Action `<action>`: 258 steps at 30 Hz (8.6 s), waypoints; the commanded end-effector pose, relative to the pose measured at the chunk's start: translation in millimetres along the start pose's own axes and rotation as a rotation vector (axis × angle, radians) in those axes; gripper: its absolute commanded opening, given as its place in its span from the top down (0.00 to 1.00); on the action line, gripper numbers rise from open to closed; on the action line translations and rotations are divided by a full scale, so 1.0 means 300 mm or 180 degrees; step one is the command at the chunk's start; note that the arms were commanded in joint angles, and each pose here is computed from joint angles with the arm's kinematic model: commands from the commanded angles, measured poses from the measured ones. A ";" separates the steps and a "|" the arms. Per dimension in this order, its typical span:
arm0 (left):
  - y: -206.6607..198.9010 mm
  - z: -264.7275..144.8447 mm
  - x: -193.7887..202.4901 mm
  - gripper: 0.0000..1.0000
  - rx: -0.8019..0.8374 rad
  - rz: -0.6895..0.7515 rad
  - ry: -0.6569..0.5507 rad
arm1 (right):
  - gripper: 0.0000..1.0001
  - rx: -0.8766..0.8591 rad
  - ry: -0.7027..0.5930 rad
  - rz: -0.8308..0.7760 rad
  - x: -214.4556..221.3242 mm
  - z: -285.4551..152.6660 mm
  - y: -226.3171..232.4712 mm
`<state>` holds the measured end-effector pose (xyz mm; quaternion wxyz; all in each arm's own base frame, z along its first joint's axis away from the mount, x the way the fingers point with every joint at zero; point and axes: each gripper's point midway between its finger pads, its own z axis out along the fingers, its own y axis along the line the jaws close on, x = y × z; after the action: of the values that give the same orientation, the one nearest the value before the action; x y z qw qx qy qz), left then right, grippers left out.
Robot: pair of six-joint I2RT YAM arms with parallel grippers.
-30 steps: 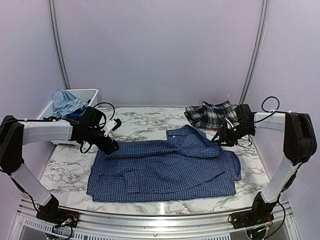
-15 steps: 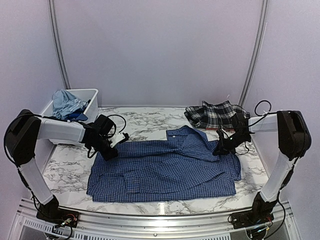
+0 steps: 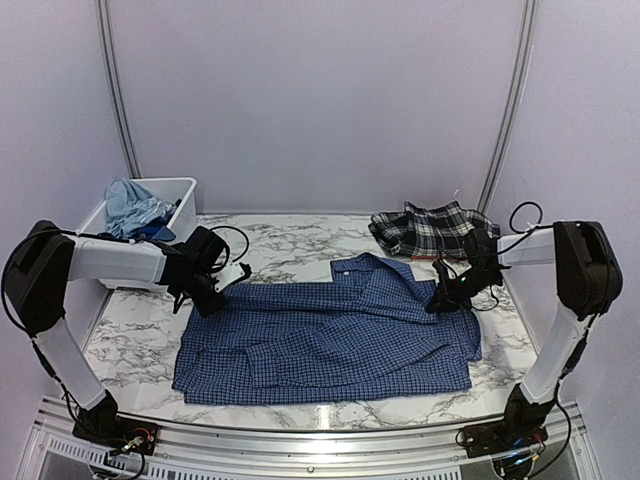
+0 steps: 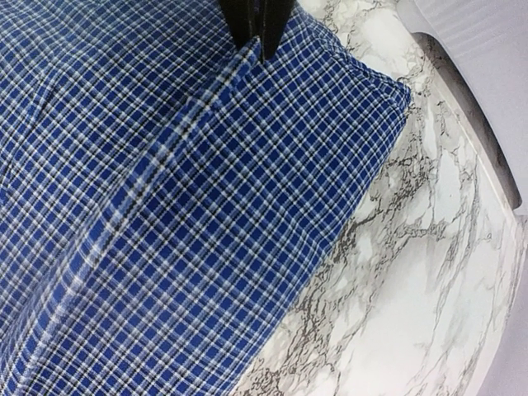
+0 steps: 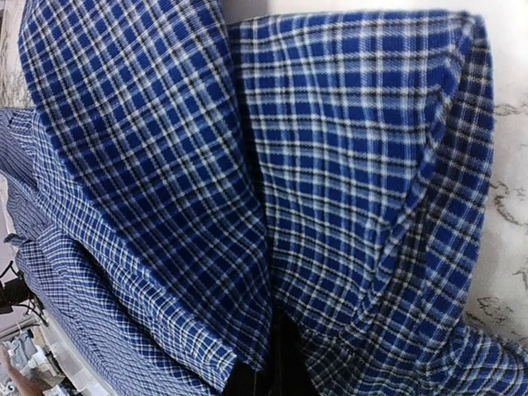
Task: Fold and stack the mixed laundry pile
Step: Adjust the rectangle-folded shirt at the center of the board.
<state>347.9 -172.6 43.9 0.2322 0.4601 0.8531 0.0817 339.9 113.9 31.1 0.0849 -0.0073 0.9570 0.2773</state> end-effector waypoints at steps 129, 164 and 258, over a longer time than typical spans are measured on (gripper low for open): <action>0.263 -0.650 -0.276 0.01 -0.0792 -0.1724 -0.1701 | 0.51 0.0248 -0.1083 -0.2026 -0.493 -0.218 0.556; 0.218 -0.478 -0.227 0.01 -0.0658 -0.1658 -0.1214 | 0.80 0.0413 0.0237 -0.2783 -0.408 0.525 0.447; -1.105 -0.877 -0.479 1.00 0.1265 0.2222 -0.1608 | 0.57 -0.0873 -0.1290 -0.1756 -0.013 -0.287 0.636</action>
<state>35.6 -459.0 232.1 0.3163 0.7562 0.5457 -0.1744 330.8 208.0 236.9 0.3970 -0.1915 0.8295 0.3428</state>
